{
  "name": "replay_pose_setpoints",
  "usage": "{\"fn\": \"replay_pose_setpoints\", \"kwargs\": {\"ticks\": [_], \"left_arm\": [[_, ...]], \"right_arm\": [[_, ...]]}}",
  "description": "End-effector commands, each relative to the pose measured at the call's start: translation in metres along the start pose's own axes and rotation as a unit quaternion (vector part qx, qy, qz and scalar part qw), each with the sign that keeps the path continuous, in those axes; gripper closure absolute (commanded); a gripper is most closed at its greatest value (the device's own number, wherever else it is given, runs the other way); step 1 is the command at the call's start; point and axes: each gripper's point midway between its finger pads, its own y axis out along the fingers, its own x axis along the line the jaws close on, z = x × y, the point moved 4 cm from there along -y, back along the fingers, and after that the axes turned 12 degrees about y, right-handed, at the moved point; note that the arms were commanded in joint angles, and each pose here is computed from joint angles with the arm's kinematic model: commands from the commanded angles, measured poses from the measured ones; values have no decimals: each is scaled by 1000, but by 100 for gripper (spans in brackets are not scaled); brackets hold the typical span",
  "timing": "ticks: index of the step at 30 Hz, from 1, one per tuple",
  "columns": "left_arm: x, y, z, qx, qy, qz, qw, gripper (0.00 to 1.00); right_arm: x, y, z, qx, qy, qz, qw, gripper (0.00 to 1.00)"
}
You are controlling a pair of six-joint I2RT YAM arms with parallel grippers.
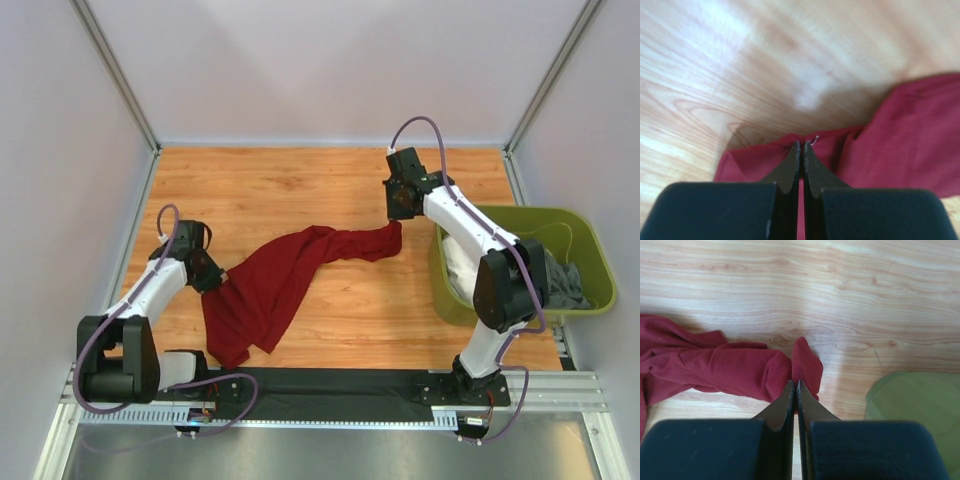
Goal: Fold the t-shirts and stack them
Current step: Flatten the tshirt out
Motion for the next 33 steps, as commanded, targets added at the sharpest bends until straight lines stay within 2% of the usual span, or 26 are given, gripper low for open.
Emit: {"fn": "replay_pose_setpoints", "kwargs": {"ticks": [1,6,8,9,13,19,21,24,26,29,33], "left_arm": [[-16,-52,-55,-106,35,28,993,100],[-25,-115,-94,-185,80,42,979,100],[-33,-153,-114,-233,98,64,965,100],[-32,-153,-113,-230,105,61,966,100],[-30,-194,-129,-271,102,51,956,100],[5,-207,-118,-265,22,-46,963,100],[9,-206,-115,-267,9,-51,962,100],[2,-215,-120,-275,25,-26,961,100],[6,-222,-125,-275,28,-36,960,100],[6,-245,-140,-297,40,-44,953,100],[6,-292,-172,-366,35,-46,929,100]], "right_arm": [[5,-12,-26,-38,0,9,999,100],[12,-35,-55,-71,7,5,997,100],[19,-60,-83,-113,11,-8,994,100],[18,-60,-82,-112,7,-7,994,100],[24,-106,-122,-183,10,-20,983,100],[25,-139,-131,-213,11,-45,976,100],[22,-141,-127,-210,11,-41,977,100],[15,-141,-119,-202,9,-24,979,100],[9,-149,-118,-206,5,-13,978,100],[1,-169,-125,-234,1,3,972,100],[-4,-223,-155,-317,7,1,948,100]]}}
